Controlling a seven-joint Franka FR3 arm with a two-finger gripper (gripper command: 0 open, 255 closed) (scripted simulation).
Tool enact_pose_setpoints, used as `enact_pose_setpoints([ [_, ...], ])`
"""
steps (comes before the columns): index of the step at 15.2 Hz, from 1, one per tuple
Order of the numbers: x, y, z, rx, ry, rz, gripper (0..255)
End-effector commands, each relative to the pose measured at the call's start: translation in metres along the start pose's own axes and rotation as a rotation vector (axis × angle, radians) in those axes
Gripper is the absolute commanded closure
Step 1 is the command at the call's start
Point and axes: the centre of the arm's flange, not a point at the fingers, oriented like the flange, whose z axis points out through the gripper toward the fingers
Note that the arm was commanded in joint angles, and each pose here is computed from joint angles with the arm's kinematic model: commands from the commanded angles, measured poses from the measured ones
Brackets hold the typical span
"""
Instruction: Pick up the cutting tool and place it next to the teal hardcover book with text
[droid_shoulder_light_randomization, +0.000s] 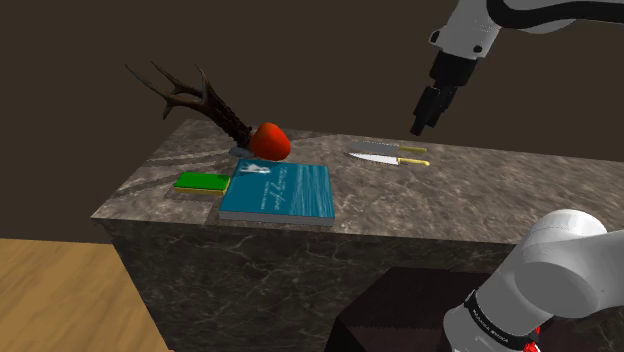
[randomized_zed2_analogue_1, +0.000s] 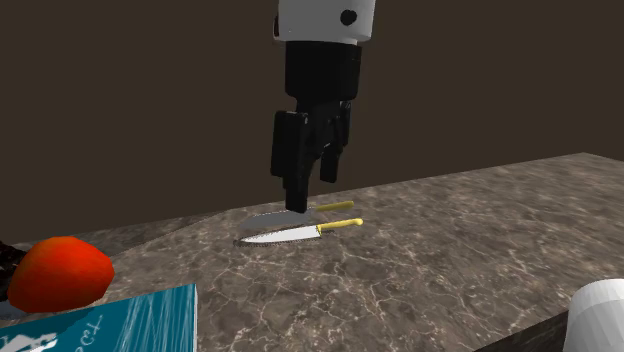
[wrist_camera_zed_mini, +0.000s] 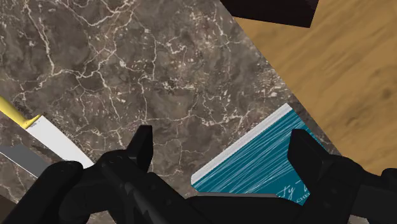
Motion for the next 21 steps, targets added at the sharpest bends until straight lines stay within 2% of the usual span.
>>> enact_pose_setpoints([
  [1,0.000,0.000,0.000,0.000,0.000,0.000,0],
  [11,0.025,0.114,0.061,0.000,-0.012,-0.226,0],
  [21,0.075,0.220,0.123,0.001,-0.024,-0.452,0],
])
